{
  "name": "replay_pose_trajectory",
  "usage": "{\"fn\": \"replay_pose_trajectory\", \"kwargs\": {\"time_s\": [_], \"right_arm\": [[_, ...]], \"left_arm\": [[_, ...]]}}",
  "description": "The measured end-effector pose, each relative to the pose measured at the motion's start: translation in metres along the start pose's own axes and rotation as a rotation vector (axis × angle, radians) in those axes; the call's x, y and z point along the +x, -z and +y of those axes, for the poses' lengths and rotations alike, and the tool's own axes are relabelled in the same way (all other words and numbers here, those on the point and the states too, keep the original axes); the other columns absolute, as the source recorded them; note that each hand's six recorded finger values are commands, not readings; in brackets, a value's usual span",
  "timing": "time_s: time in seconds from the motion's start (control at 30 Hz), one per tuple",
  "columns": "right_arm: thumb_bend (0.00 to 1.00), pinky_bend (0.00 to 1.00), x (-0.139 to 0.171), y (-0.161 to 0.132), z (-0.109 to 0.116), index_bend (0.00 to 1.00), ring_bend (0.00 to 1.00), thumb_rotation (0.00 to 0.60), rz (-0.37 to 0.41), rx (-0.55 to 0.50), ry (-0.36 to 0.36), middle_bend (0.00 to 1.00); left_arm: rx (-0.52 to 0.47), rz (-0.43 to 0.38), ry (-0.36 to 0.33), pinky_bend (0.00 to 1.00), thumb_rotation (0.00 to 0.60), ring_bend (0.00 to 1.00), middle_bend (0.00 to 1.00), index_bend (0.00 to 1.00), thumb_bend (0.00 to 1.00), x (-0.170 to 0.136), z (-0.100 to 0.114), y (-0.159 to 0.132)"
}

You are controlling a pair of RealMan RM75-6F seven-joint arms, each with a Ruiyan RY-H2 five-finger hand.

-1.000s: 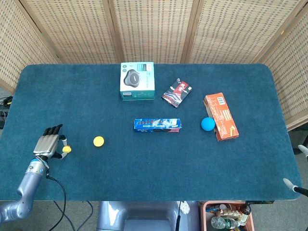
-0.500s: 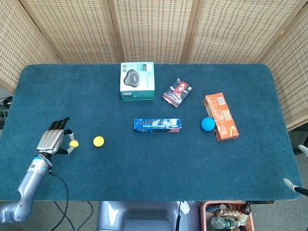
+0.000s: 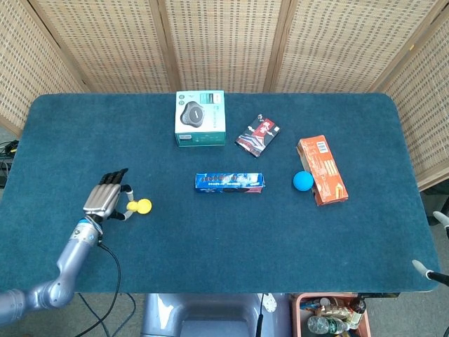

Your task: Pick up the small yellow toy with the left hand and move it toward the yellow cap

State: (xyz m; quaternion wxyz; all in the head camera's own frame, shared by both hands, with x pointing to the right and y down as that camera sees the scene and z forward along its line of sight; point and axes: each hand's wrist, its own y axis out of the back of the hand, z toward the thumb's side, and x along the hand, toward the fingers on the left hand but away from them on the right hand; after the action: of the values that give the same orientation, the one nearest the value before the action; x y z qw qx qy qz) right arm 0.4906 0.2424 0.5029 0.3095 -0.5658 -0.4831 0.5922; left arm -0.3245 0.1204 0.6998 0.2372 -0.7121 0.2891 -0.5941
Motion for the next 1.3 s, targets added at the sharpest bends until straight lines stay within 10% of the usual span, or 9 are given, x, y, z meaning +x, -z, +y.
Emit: {"fn": "replay_pose_trajectory", "kwargs": {"time_s": [0.73,0.97,1.3], "right_arm": [[0.0,0.0,-0.004,0.005,-0.001,0.0,0.0,0.6,-0.012,-0.012,-0.009,0.0],[0.0,0.0,-0.004,0.005,-0.002,0.0,0.0,0.6,-0.011,-0.011,-0.011,0.0],[0.0,0.0,-0.002,0.004,0.001,0.0,0.0,0.6,-0.005,-0.019,-0.004,0.0]], "left_arm": [[-0.02,0.019,0.021,0.0,0.6,0.0,0.0,0.51,0.29,0.017,-0.018,-0.012],[-0.029,0.02,0.03,0.0,0.6,0.0,0.0,0.03,0.17,0.016,-0.018,-0.01],[-0.075,-0.004,-0.019,0.0,0.6,0.0,0.0,0.0,0.0,-0.01,0.01,0.002]]}}
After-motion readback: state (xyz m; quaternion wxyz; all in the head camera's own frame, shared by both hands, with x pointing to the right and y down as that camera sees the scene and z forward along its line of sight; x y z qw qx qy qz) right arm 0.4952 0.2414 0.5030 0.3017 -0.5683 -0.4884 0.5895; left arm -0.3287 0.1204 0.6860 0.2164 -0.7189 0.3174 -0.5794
